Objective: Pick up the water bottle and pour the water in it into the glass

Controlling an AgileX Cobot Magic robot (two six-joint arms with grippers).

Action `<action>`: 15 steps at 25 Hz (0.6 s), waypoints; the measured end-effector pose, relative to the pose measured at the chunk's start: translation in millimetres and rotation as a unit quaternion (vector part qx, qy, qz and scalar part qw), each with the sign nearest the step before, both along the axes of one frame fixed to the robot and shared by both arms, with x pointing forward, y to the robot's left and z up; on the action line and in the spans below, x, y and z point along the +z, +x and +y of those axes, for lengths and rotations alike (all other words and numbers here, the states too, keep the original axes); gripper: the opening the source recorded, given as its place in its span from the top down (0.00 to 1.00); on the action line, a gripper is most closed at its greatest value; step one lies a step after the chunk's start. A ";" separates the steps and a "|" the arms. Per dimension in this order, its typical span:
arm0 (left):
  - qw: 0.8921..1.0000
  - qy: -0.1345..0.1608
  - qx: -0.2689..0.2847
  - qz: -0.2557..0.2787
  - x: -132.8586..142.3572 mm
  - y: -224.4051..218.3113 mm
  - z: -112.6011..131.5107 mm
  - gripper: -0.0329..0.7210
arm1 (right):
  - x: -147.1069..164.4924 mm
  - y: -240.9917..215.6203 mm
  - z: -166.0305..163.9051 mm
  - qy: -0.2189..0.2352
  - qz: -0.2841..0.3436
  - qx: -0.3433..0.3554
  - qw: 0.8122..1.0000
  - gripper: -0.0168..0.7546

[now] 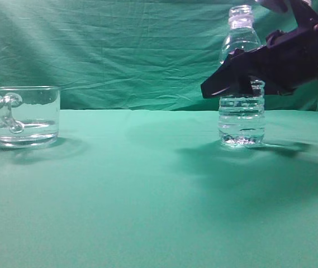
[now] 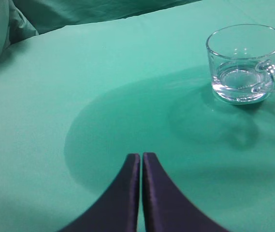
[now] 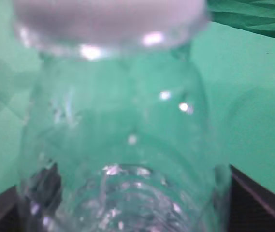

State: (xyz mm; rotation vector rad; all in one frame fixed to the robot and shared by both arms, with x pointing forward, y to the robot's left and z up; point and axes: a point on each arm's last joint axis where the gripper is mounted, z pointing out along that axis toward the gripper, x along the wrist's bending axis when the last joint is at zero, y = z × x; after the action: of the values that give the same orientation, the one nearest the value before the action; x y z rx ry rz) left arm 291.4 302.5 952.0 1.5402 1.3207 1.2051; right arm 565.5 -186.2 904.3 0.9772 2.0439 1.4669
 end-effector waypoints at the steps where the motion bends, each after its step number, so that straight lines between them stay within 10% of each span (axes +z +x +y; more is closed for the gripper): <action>1: 1.000 0.000 0.000 0.000 0.0 0.0 0.0 0.96 | 1.4 0.1 -0.1 0.005 0.002 -0.003 1.000 0.21; 15: 1.000 0.000 0.000 0.000 0.0 0.0 0.0 0.96 | 86.5 -13.0 -6.9 0.047 -0.065 -0.036 0.996 0.16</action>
State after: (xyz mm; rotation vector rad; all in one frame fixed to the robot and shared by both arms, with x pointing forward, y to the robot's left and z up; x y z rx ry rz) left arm 291.4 302.5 952.0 1.5402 1.3207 1.2051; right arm 552.6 -193.1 990.9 0.9559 1.8438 1.5574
